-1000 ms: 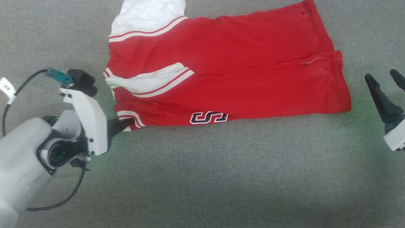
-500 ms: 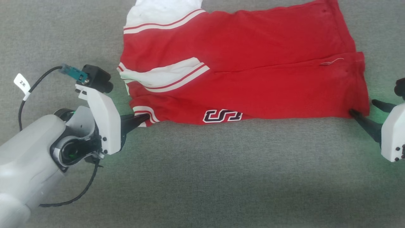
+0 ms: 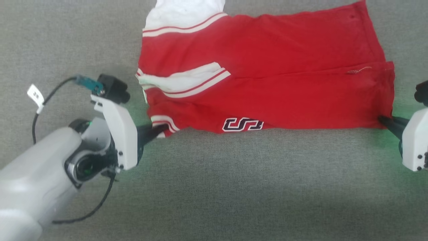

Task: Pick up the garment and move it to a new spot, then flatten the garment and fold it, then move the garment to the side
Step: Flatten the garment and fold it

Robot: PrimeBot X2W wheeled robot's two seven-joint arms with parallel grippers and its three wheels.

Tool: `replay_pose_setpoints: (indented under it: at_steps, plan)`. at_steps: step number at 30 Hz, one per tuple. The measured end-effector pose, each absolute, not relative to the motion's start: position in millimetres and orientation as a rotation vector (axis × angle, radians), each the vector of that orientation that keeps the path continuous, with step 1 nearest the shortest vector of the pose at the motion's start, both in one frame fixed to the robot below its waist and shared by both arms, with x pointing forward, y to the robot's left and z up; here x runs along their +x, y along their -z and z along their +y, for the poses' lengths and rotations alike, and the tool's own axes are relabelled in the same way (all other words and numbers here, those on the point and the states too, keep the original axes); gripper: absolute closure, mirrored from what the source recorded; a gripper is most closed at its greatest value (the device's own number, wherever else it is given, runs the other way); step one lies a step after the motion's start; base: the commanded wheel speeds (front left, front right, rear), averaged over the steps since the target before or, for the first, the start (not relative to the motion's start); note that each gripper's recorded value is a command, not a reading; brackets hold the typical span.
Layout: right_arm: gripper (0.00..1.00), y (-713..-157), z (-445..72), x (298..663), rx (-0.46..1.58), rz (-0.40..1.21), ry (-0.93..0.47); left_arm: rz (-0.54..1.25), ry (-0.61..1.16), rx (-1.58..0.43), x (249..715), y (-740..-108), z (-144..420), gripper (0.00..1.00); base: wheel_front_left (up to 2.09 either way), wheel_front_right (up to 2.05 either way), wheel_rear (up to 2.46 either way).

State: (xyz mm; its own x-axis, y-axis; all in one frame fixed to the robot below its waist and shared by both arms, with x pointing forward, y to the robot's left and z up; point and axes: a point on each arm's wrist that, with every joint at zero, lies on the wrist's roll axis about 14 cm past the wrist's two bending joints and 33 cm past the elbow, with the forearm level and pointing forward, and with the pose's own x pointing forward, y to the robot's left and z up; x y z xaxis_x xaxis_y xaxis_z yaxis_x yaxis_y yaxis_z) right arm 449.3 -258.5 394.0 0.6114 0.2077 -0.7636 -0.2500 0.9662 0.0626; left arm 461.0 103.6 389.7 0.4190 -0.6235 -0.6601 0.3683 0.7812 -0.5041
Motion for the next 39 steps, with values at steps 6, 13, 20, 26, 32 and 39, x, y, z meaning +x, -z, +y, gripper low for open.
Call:
replay_pose_setpoints:
  at_steps: [6, 13, 20, 26, 32, 39]
  plan:
    - [1.00, -401.7, -263.8, 429.8, -0.035, 0.879, -0.254, 0.918, 0.649, -0.340, 441.8, -405.5, 108.5, 1.00, 0.00, 0.00, 0.00]
    - [1.00, -403.3, -263.9, 399.4, -0.015, 0.915, -0.261, 0.918, 0.641, -0.364, 414.7, -413.6, 121.8, 1.00, 0.00, 0.00, 0.00]
    - [1.00, -402.0, -264.3, 377.2, 0.009, 0.922, -0.252, 0.924, 0.639, -0.390, 391.7, -416.0, 123.3, 1.00, 0.00, 0.00, 0.00]
    - [0.00, -420.0, -265.5, 386.4, -0.008, 0.812, -0.231, 0.875, 0.610, -0.407, 395.0, -421.8, 127.1, 0.29, 0.00, 0.00, 0.00]
    - [0.00, -443.3, -271.3, 400.7, -0.014, 0.667, -0.189, 0.777, 0.563, -0.393, 408.7, -435.1, 142.3, 0.00, 0.00, 0.00, 0.00]
    - [0.00, -510.9, -256.1, 437.6, -0.025, 0.263, -0.185, 0.518, 0.445, -0.380, 461.3, -463.7, 162.3, 0.00, 0.00, 0.00, 0.00]
